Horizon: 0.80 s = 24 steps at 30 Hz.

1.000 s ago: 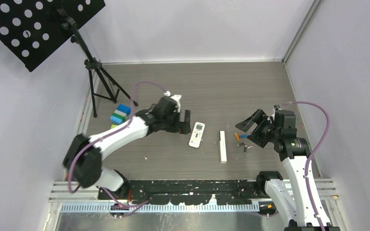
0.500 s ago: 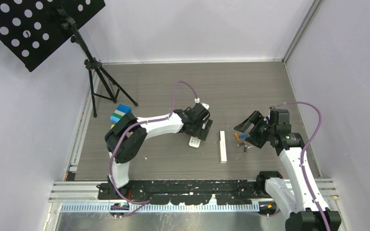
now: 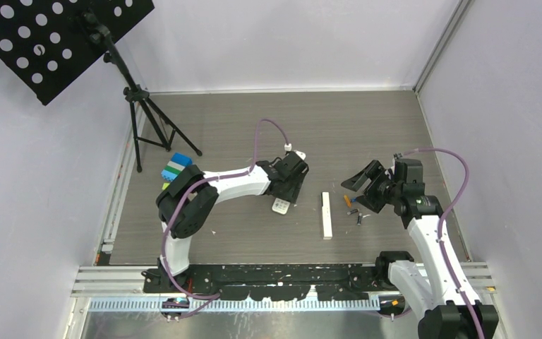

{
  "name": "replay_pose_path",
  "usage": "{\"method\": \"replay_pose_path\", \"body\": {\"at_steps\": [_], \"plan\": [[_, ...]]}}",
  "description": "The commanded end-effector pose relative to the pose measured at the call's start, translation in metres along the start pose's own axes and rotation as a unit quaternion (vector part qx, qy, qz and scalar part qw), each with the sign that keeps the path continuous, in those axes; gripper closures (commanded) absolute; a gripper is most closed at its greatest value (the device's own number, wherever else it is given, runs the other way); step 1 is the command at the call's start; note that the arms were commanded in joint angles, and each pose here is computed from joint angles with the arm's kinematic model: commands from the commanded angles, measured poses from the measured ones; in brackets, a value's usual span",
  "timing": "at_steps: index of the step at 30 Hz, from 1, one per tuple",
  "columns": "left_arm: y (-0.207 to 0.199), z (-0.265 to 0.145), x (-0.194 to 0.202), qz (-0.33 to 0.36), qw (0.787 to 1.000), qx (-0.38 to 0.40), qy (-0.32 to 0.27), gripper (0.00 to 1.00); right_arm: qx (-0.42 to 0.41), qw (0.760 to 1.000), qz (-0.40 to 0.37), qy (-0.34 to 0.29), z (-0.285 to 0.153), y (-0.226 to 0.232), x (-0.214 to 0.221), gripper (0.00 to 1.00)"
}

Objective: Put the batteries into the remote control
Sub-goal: Pick up the remote control from the center of the board, then turn over the remote control.

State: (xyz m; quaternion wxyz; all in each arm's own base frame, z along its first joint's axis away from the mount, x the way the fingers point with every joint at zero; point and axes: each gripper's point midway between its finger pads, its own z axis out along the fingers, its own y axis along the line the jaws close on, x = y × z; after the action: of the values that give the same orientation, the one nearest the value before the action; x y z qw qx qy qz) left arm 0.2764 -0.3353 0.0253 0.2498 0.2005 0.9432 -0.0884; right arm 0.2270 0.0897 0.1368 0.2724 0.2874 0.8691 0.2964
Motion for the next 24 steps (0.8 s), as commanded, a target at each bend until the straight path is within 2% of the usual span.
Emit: {"method": "replay_pose_path", "body": {"at_steps": [1,4,8,12,16,24], "plan": [[-0.006,-0.017,-0.011,-0.007,1.0,0.022,-0.012,0.62,-0.109,0.993,-0.021,-0.026,-0.009,0.047,-0.01,0.24],[-0.02,-0.047,-0.029,-0.03,0.994,0.105,-0.025,0.67,-0.163,0.985,-0.04,-0.025,-0.017,0.074,-0.005,0.24],[-0.031,-0.101,-0.054,-0.062,0.972,0.223,-0.053,0.69,-0.231,0.97,-0.064,-0.032,-0.03,0.109,0.007,0.19],[-0.024,-0.158,-0.081,-0.088,0.95,0.282,-0.103,0.68,-0.283,0.956,-0.061,-0.055,-0.045,0.132,0.014,0.11],[-0.008,-0.197,-0.103,-0.153,0.927,0.314,-0.138,0.68,-0.348,0.934,-0.048,-0.064,-0.063,0.157,0.016,0.05],[-0.029,-0.266,-0.127,-0.236,0.855,0.433,-0.159,0.69,-0.448,0.892,-0.058,-0.016,-0.089,0.226,0.035,0.03]]}}
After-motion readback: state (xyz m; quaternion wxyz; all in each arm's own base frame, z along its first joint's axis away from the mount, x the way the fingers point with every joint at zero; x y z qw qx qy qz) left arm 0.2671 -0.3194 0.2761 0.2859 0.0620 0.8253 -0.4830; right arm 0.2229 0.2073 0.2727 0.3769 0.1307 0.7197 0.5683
